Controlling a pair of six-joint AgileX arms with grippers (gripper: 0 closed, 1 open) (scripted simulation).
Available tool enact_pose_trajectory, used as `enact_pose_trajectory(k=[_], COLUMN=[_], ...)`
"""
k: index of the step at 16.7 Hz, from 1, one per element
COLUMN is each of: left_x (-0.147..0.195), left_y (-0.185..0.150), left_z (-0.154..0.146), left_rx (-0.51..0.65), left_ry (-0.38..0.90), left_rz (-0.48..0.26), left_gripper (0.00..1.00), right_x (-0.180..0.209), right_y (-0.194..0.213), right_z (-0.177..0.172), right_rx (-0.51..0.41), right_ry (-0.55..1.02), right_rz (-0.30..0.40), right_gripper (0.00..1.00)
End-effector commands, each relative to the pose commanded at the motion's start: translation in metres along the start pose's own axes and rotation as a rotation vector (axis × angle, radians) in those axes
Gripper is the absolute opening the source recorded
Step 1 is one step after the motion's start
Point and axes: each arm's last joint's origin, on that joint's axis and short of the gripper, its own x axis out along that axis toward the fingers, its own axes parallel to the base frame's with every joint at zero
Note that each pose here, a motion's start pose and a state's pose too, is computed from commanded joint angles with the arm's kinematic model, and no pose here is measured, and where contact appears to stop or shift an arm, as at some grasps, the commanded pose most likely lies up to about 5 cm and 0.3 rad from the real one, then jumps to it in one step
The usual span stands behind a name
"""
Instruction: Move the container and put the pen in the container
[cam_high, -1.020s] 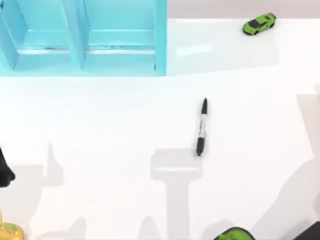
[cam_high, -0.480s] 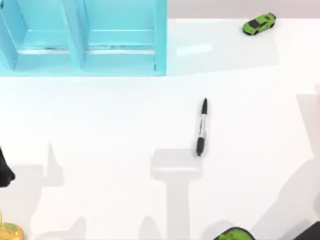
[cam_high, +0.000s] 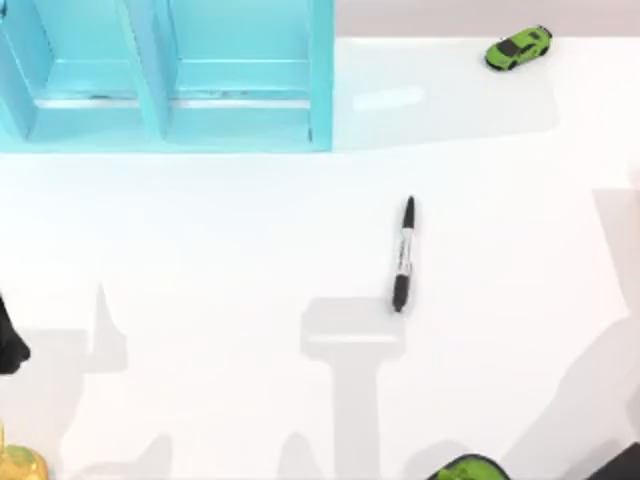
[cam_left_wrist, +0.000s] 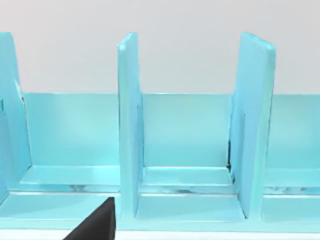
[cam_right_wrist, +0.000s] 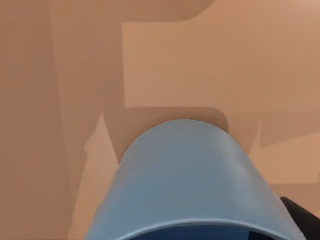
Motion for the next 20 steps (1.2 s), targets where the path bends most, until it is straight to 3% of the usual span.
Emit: enact_pose_trajectory(k=[6,10,15,20], left_x=[0.0,0.0,0.0,0.0], left_y=[0.0,0.0,0.0,0.0], left_z=[0.0,0.0,0.0,0.0], left_rx=[0.0,0.0,0.0,0.0], left_ry=[0.0,0.0,0.0,0.0], left_rz=[0.0,0.0,0.0,0.0], left_gripper=[1.0,1.0,1.0,1.0], right_x=[-0.022,-0.077,-0.143,-0.148], right_y=[0.02,0.077,0.144,0.149], right_z=[0.011,0.02,0.004,0.001], right_rx=[-0.004,-0.003,0.0,0.005], right_ry=[-0.009,0.013,0.006,0.005], right_rz=[-0.004,0.004,0.0,0.003], right_gripper=[0.0,0.0,0.0,0.0])
